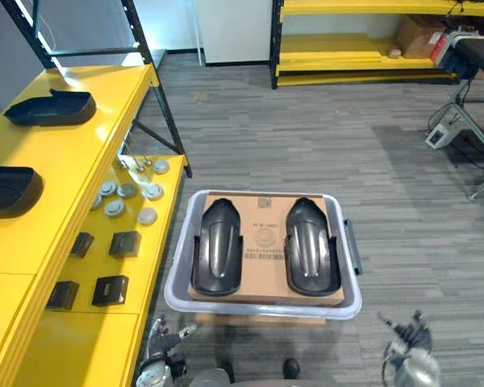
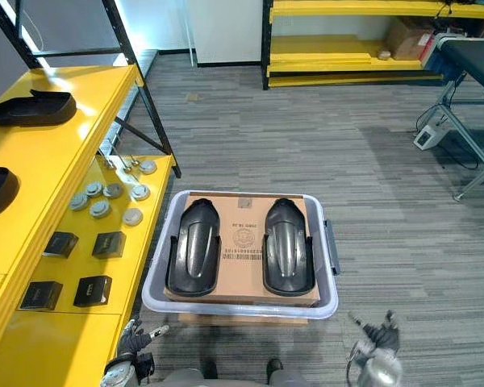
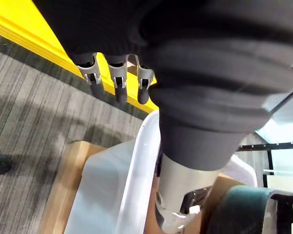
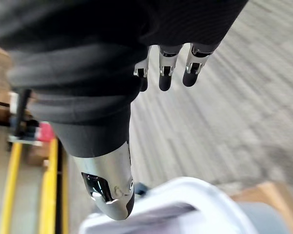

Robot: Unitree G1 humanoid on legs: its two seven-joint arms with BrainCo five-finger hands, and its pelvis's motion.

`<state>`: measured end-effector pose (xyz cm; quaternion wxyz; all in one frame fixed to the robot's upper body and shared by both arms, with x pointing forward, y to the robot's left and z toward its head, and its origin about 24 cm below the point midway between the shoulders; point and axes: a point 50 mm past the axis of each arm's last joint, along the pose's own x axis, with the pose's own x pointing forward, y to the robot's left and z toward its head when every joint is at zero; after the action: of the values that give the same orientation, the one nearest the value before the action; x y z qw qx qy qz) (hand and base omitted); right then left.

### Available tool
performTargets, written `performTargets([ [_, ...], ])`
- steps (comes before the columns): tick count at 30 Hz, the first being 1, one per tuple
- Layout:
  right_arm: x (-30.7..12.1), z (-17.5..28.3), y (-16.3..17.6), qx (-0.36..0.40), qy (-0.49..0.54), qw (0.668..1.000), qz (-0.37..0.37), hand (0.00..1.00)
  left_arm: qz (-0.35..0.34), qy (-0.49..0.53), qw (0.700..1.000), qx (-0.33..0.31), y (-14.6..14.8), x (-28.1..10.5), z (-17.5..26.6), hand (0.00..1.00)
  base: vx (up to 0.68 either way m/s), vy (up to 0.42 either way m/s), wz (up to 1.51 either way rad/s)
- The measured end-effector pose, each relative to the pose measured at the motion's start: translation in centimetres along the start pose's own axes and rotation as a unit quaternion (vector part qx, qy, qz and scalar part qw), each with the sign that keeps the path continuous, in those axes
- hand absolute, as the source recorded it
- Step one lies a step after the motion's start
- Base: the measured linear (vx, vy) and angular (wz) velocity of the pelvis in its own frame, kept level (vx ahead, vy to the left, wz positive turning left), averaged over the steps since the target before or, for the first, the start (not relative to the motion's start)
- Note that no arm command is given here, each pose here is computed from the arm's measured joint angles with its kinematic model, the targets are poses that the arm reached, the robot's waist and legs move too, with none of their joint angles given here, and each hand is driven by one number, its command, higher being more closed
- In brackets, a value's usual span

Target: Walk over and take plastic housings, then place them on the shelf

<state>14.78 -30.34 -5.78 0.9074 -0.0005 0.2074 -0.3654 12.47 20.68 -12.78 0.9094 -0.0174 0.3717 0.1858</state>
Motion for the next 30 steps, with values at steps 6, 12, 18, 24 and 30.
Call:
performTargets([
  [6, -1.4, 7.5, 3.1, -0.032, -0.187, 0.98, 0.059, 0.0, -0.017, -0.002, 1.0, 0.023, -0.7, -0.2, -0.1, 0.0, 0.08, -0.006, 0.02],
  [12, -3.5, 8.8, 6.7, -0.113, -0.253, 0.953, 0.126, 0.0, -0.016, 0.002, 0.999, 0.027, -0.5, -0.4, -0.5, 0.0, 0.0, -0.003, 0.03],
  [18, -3.2, 7.0, 8.2, -0.203, -0.227, 0.943, 0.131, 0.0, -0.014, 0.012, 0.999, 0.032, -0.3, -0.8, -1.2, 0.0, -0.06, -0.025, 0.15],
  [24, -2.3, 4.9, 7.8, -0.246, -0.168, 0.953, 0.061, 0.0, -0.025, 0.013, 0.999, 0.04, -0.8, -0.9, -1.4, 0.0, -0.08, -0.013, 0.18],
  [30, -1.3, 4.4, 7.8, -0.243, -0.137, 0.96, 0.017, 0.0, -0.023, 0.019, 0.999, 0.042, -0.6, -1.1, -1.8, 0.0, -0.04, 0.01, 0.01],
])
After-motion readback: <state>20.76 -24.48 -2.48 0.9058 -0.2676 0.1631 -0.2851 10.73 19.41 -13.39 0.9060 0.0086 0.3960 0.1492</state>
